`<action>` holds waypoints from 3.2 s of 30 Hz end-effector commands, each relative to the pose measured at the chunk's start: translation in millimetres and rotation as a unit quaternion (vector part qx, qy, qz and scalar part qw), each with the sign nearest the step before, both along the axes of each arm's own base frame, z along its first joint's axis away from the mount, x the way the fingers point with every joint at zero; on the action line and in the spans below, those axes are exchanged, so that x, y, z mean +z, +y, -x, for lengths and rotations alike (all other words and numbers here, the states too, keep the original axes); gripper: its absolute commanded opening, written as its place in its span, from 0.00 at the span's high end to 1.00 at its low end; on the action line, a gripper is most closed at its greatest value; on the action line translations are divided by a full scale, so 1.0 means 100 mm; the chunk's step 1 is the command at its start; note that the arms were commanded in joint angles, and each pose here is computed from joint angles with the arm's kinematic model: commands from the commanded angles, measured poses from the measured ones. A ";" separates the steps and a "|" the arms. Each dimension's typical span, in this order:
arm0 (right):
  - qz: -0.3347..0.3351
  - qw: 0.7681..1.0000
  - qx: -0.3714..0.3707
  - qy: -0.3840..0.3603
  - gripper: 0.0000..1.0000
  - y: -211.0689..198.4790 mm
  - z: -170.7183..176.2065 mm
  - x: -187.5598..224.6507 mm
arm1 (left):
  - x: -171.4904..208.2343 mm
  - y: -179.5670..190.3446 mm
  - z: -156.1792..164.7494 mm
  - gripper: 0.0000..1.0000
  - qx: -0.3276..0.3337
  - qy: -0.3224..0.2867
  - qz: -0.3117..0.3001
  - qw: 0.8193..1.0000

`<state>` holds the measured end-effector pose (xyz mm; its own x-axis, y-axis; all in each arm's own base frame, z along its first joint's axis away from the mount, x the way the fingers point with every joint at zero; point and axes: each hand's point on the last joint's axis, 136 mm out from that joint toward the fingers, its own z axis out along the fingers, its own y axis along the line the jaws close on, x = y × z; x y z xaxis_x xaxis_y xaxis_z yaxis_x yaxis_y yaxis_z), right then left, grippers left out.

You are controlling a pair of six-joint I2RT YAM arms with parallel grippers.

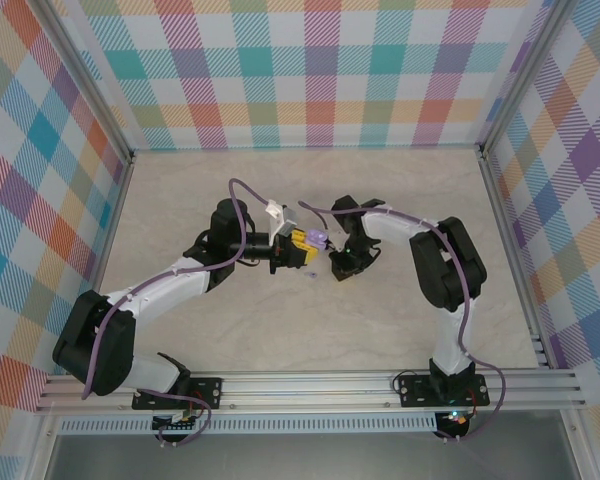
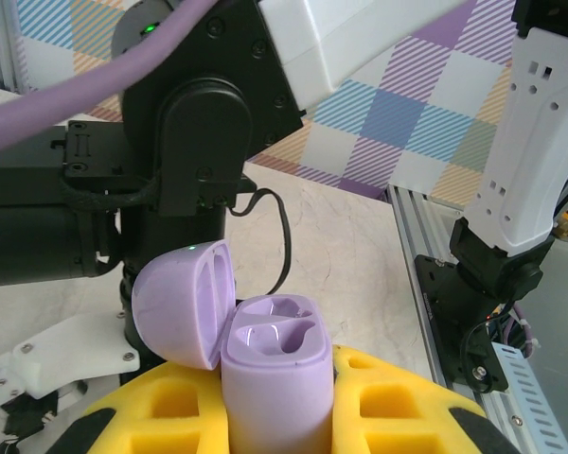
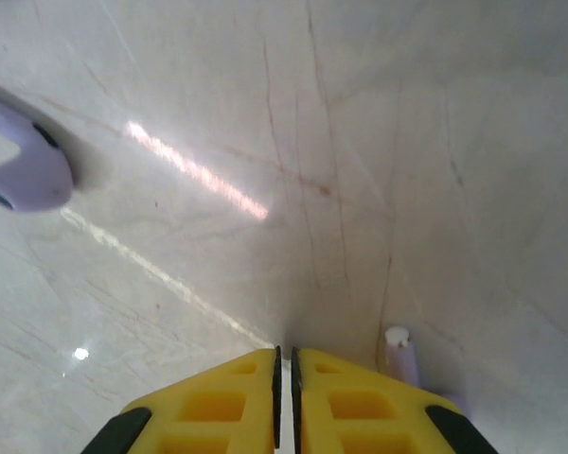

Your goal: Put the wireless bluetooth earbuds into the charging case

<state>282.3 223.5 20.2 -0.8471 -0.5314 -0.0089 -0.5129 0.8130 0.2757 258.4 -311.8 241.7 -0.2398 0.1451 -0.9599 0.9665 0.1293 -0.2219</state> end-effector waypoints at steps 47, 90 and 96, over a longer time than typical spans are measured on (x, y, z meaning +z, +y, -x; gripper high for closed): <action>0.044 0.997 0.061 0.017 0.85 -0.09 0.08 -0.03 | 0.20 0.03 -0.01 1.00 -0.004 -0.026 0.009 1.000; 0.063 0.950 -0.306 -0.015 0.61 -0.36 -0.02 0.03 | 0.15 -0.01 -0.04 1.00 -0.012 -0.015 0.004 1.000; 0.078 0.953 -0.293 -0.011 0.66 -0.36 -0.03 -0.06 | 0.13 0.00 -0.03 1.00 -0.012 -0.014 0.002 1.000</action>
